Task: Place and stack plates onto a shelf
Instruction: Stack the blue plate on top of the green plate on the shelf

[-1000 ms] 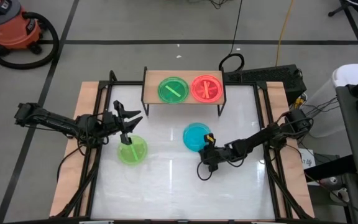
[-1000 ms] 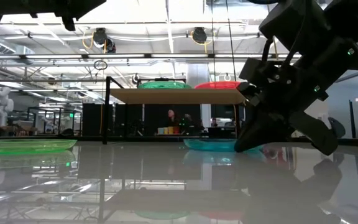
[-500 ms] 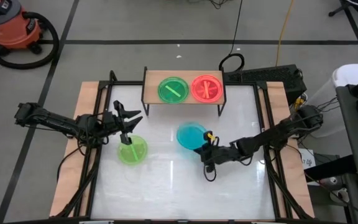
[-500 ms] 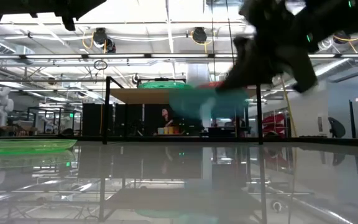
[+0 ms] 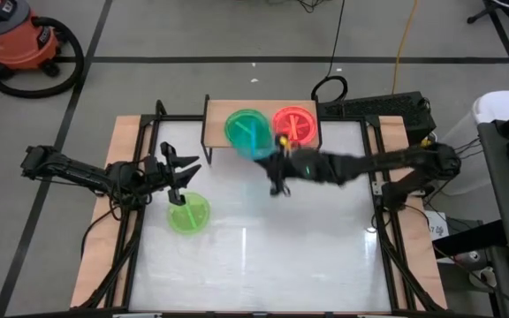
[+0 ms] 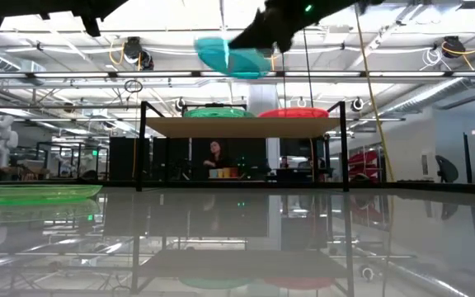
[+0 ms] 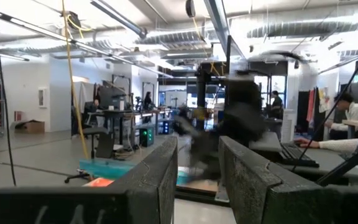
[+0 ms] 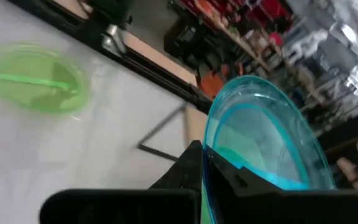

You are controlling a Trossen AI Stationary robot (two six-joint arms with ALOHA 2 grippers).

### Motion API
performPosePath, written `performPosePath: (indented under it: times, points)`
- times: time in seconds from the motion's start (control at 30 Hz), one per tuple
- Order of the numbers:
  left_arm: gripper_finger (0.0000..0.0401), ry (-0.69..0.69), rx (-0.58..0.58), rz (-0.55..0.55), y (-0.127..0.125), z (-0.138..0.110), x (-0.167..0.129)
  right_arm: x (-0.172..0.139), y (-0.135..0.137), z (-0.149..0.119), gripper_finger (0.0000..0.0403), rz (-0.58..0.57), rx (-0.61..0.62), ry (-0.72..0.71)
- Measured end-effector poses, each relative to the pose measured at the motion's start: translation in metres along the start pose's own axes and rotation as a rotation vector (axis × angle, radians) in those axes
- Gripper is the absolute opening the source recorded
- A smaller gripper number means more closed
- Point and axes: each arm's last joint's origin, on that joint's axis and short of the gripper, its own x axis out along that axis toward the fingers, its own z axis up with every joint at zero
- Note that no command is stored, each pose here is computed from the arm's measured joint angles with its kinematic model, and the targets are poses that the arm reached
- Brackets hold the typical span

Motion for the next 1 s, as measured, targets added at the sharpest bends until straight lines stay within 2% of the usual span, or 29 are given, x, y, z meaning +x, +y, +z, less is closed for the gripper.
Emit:
performPosePath:
  times: [0.1, 0.23, 0.57, 0.73, 0.87, 1.0]
  points:
    - [0.0124, 0.001, 0.009, -0.001, 0.000, 0.000, 0.000, 0.015, -0.027, -0.015, 0.0000, -0.007, 0.063, 0.022]
    - [0.0124, 0.002, 0.027, -0.001, 0.000, 0.000, 0.000, 0.030, -0.043, -0.035, 0.0000, 0.027, 0.124, 0.037]
    - [0.0124, 0.000, 0.040, 0.001, 0.000, 0.000, 0.000, 0.055, -0.032, -0.056, 0.0000, 0.083, 0.147, 0.055]
    - [0.0124, 0.002, 0.034, 0.001, 0.000, 0.000, 0.000, 0.063, -0.032, -0.062, 0.0002, 0.069, 0.151, 0.058]
    - [0.0124, 0.003, 0.040, 0.001, 0.000, 0.000, 0.000, 0.063, -0.032, -0.059, 0.0028, 0.060, 0.144, 0.033]
    - [0.0124, 0.010, 0.046, -0.001, 0.000, -0.001, 0.000, 0.062, -0.030, -0.057, 0.0075, 0.065, 0.143, 0.026]
